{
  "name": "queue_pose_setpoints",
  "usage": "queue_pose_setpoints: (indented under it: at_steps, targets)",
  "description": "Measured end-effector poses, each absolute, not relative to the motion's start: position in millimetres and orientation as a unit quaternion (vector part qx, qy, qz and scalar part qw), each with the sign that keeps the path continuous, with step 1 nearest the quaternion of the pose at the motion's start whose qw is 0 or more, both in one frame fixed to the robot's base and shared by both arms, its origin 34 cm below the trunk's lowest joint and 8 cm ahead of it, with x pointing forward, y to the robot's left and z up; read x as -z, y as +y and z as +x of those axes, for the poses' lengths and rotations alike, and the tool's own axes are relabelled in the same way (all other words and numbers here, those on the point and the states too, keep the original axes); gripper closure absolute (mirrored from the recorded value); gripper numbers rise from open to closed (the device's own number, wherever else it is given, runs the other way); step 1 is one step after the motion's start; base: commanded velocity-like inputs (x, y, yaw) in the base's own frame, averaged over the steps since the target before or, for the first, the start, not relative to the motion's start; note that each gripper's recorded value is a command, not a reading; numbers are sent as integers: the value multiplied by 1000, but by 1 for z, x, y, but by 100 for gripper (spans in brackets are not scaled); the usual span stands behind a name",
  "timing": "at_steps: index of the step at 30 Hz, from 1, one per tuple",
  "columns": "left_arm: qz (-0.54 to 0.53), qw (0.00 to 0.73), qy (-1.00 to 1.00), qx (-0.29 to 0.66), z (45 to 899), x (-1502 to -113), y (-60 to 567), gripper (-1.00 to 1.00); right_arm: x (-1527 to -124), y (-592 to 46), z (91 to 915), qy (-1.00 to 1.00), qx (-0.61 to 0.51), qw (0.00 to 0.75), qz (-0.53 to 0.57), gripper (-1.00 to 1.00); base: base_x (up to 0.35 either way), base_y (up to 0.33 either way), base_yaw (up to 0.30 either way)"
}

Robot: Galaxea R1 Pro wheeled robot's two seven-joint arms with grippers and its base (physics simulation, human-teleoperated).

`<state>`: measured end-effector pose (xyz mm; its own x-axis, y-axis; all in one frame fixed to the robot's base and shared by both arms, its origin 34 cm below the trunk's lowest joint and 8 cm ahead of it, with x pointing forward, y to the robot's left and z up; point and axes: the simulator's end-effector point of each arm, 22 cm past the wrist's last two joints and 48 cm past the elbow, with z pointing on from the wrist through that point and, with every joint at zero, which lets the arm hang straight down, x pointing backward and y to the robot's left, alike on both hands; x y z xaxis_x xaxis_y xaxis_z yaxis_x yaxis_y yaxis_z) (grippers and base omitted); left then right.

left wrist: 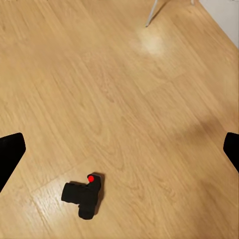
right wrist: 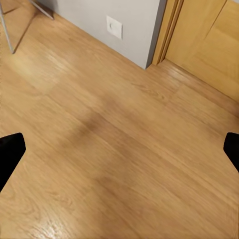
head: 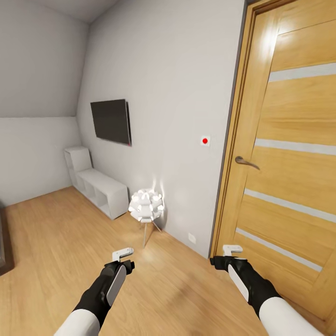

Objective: Attach the digital camera to the camera tripod in the bedroom.

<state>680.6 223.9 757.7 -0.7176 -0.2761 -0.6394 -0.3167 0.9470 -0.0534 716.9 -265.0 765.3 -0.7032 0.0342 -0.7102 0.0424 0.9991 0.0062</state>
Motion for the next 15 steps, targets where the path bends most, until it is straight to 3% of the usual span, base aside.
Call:
queue_pose_setpoints:
  at_steps: [15]
  targets:
    - [-160, 342, 925, -30, 682, -736, 224, -100, -743, -265, 719, 920, 3, 391, 21, -100, 0, 0, 0]
